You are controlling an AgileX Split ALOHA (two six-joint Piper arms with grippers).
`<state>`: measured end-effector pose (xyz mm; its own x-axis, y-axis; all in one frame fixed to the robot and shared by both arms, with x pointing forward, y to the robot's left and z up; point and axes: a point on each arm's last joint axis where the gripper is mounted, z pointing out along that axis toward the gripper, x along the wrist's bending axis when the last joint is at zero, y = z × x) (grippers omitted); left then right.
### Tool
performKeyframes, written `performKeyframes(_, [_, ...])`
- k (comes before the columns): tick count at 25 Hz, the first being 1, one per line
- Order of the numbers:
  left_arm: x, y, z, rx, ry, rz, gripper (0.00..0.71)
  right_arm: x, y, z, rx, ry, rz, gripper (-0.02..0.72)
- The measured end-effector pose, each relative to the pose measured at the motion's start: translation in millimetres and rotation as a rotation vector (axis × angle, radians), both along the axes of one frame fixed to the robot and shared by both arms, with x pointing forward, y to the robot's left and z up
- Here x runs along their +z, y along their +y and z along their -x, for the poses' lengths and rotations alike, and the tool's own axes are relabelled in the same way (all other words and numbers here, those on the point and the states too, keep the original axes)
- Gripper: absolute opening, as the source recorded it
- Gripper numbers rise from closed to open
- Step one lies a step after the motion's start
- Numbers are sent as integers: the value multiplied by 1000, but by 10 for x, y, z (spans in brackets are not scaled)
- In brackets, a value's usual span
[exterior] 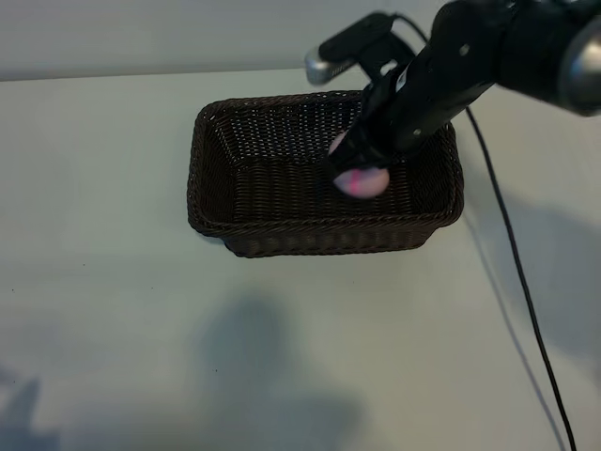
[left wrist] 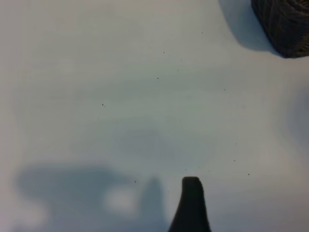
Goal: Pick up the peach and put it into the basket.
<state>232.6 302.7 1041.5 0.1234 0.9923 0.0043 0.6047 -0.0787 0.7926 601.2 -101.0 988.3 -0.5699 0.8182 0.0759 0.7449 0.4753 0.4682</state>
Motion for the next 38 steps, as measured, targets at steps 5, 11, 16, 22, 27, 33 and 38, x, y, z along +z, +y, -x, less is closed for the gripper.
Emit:
performKeyframes(5, [0, 0, 0, 0, 0, 0, 592, -157, 21, -51, -6, 12, 8, 67])
performKeyframes(11, [0, 0, 0, 0, 0, 0, 592, -92, 35, -69, -1, 13, 6, 351])
performKeyframes(16, [0, 0, 0, 0, 0, 0, 592, 167, 68, -100, 21, 22, 1, 615])
performKeyframes(22, [0, 0, 0, 0, 0, 0, 592, 623, 18, -155, -11, -18, 2, 644])
performKeyframes(27, [0, 0, 0, 0, 0, 0, 592, 773, -497, -356, -132, -31, 99, 629])
performKeyframes(33, [0, 0, 0, 0, 0, 0, 592, 759, -1701, -562, -410, 37, 159, 615])
performKeyframes(38, [0, 0, 0, 0, 0, 0, 592, 737, -2621, -464, -641, 127, 160, 577])
